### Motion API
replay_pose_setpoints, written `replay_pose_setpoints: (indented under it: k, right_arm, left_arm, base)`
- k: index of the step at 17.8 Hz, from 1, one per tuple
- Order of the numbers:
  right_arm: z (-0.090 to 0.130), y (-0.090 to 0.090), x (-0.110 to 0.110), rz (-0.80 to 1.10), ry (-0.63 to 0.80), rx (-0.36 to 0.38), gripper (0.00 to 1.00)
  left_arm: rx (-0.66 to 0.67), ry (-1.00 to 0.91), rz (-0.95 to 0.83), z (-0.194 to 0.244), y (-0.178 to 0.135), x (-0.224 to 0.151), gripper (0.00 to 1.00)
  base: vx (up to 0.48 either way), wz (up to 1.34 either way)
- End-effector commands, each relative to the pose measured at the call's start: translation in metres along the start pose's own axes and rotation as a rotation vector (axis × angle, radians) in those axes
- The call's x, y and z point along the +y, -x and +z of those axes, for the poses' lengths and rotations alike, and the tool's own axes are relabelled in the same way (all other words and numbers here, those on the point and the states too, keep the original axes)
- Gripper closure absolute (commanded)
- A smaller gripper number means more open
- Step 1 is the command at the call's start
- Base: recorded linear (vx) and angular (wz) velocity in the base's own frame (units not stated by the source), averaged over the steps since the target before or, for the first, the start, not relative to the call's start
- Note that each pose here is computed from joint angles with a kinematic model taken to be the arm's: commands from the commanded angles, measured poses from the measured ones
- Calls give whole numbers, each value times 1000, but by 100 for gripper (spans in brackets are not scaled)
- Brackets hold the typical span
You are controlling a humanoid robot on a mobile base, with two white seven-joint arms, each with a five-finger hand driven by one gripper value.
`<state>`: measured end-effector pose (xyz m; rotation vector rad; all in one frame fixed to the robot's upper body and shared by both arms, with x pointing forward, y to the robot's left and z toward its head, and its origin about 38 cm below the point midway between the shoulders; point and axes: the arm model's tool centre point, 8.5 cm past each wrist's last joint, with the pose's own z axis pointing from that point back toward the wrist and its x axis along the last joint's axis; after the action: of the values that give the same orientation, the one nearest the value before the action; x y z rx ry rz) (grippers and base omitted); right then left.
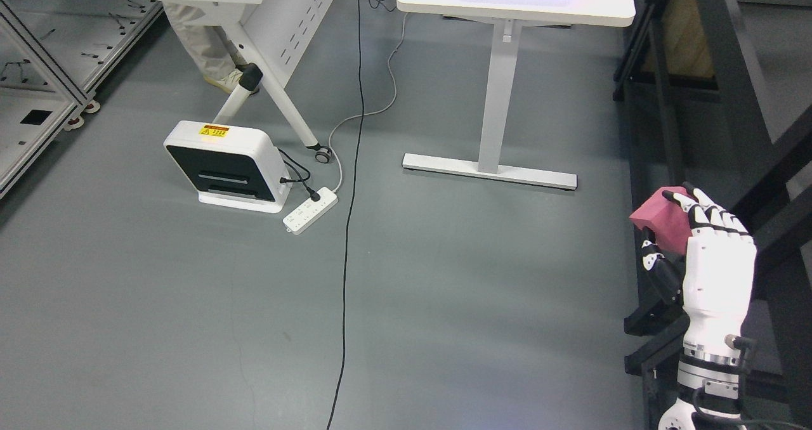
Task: Pick pink block from left shelf to tray
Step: 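Turn and drive to the blue tray holding the cube in the right hand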
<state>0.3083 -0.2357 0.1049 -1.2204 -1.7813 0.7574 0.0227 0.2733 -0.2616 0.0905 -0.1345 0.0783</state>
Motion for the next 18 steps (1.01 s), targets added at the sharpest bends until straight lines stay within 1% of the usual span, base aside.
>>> replay_pose_setpoints:
  k: [1,11,14,18]
  right_arm:
    - [0,0,0,-1,1,0,98]
    - [0,-1,0,-4,2,3,98]
    - [0,-1,0,-4,2,3,98]
    - [-1,-2,0,-6,4,3,98]
  left_arm:
    - [-13,-17,-4,-1,-8,11,0]
    - [-15,-17,-4,-1,-9,11,0]
    - [-15,-17,-4,-1,-9,11,0]
    - [-13,-17,-4,-1,-8,11,0]
  base:
    - [-40,308]
    - [40,115]
    - [120,423]
    - [227,308]
